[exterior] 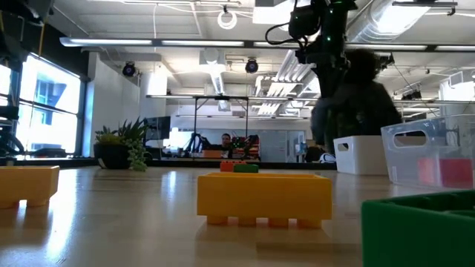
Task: Sort & place blocks by color
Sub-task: Put the yellow game piece into the bottom white bin
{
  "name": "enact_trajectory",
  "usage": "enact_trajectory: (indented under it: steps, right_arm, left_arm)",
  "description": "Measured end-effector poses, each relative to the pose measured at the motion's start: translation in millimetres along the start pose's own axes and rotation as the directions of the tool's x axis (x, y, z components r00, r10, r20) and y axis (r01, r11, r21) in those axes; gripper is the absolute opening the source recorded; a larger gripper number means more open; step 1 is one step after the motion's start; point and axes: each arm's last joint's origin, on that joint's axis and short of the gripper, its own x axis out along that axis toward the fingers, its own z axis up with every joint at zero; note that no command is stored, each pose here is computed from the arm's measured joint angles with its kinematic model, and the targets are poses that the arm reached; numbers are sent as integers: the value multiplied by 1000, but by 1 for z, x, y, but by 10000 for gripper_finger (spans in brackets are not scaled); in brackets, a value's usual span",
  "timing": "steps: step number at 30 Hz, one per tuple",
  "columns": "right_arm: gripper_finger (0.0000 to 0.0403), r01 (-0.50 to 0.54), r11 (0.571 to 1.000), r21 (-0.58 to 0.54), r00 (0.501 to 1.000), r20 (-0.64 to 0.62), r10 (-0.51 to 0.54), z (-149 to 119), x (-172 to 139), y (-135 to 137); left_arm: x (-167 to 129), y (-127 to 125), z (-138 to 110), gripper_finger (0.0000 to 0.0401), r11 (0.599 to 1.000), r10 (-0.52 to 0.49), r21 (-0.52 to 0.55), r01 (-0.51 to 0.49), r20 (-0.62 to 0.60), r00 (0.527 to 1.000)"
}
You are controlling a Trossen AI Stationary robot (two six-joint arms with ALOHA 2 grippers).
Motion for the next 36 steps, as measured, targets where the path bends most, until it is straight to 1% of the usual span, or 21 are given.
enact_trajectory:
  steps: [3, 6, 8, 11, 14, 20, 24, 27, 31, 35, 36]
  right_arm:
    - [211, -2, 1000, -2, 1000, 1, 2, 0, 0, 1]
    - [211, -2, 1000, -2, 1000, 1, 2, 0, 0, 1]
    - [211, -3, 1000, -2, 1000, 1, 3, 0, 0, 1]
    - [211, -3, 1000, -2, 1000, 2, 3, 0, 0, 1]
    - [211, -3, 1000, -2, 1000, 6, 3, 1, 0, 1]
    - [211, -3, 1000, -3, 1000, 4, 3, 0, 0, 1]
    - [211, -4, 1000, -4, 1000, 4, 4, 0, 0, 1]
    - [211, -17, 1000, -4, 1000, 3, 17, 0, 0, 2]
    - [211, -68, 998, -4, 998, 3, 68, 0, 0, 3]
    - [211, -172, 985, -5, 985, 3, 172, 0, 0, 6]
    - [211, -202, 979, -5, 979, 5, 202, 1, -1, 7]
  left_arm:
    - [9, 1, -3, 247, 999, -43, -7, 43, -6, 999]
    - [16, 5, -7, 247, 999, -24, -24, 23, -31, 999]
    - [17, 4, -7, 247, 999, -39, -27, 39, -25, 999]
    - [20, 6, -7, 247, 999, -41, -4, 41, -31, 999]
    - [28, 6, -9, 247, 997, -81, 14, 82, -46, 996]
    - [45, 19, -11, 247, 998, -45, -56, 41, -65, 997]
    - [52, 24, -7, 242, 995, -67, -79, 61, -81, 994]
    - [56, 28, -5, 225, 993, -78, -94, 71, -82, 994]
    - [58, 30, 0, 179, 993, -89, -87, 81, -93, 992]
    - [56, 33, 5, 119, 993, -116, -43, 112, -108, 987]
    - [56, 34, 6, 110, 993, -121, -27, 119, -112, 986]
